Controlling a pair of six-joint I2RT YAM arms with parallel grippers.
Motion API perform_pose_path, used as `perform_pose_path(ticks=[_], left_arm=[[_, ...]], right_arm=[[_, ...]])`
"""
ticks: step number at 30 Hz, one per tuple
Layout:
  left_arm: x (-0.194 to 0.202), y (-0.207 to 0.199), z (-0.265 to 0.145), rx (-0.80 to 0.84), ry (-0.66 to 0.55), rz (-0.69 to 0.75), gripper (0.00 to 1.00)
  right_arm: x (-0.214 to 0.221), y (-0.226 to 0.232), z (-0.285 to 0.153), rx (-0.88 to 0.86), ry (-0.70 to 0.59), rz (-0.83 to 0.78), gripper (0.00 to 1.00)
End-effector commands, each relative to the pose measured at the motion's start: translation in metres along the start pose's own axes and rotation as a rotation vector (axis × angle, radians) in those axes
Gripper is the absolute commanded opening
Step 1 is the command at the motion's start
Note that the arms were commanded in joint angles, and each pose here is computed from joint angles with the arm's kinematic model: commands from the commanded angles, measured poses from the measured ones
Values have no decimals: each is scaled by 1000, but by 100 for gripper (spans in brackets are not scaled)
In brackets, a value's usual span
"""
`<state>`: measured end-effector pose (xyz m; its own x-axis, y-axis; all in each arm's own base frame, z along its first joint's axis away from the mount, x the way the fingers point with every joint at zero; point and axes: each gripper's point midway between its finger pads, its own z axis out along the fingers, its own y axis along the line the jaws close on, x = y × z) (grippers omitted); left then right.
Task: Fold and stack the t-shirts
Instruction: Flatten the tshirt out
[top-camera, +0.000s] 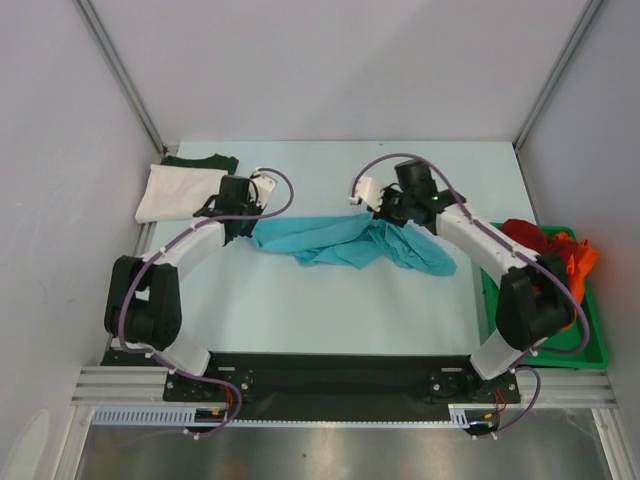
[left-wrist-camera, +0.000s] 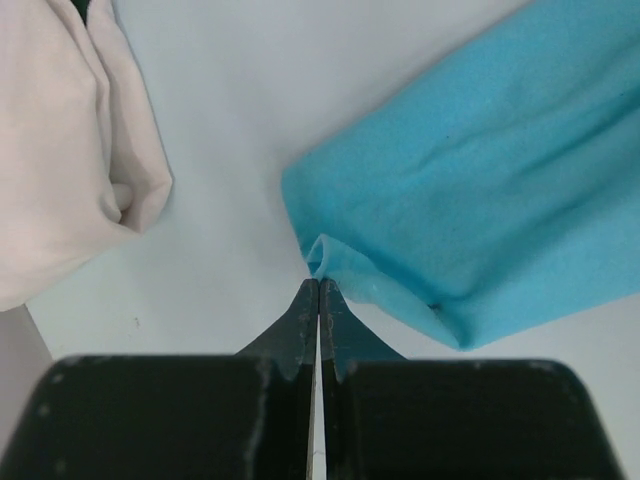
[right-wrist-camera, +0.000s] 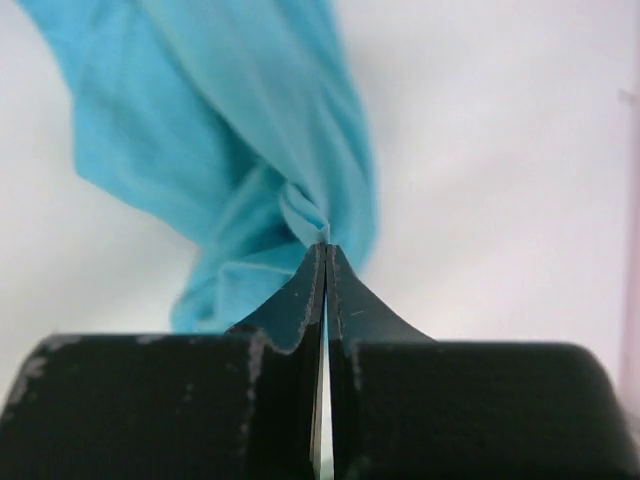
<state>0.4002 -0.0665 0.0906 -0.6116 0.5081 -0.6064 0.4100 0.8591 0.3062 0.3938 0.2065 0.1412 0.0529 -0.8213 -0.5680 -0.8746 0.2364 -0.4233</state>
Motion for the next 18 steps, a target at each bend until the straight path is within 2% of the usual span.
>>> perform_pose_path(ticks=[1, 7, 13, 16, 18], left_arm=[[-22, 18, -29, -56, -94, 24, 1], [-41, 19, -66, -46, -177, 36, 0], [-85, 29, -129, -69, -315, 93, 0], [-113, 40, -170, -88, -398, 96, 0], [-121, 43, -184, -84, -407, 96, 0]], right_arm=[[6, -32, -47, 145, -8, 105, 0], [16, -87, -114, 366, -68, 348, 0], [3, -123, -193, 559, -147, 382, 0], [-7, -143, -241, 683, -220, 406, 0], [-11, -155, -263, 748, -278, 442, 0]])
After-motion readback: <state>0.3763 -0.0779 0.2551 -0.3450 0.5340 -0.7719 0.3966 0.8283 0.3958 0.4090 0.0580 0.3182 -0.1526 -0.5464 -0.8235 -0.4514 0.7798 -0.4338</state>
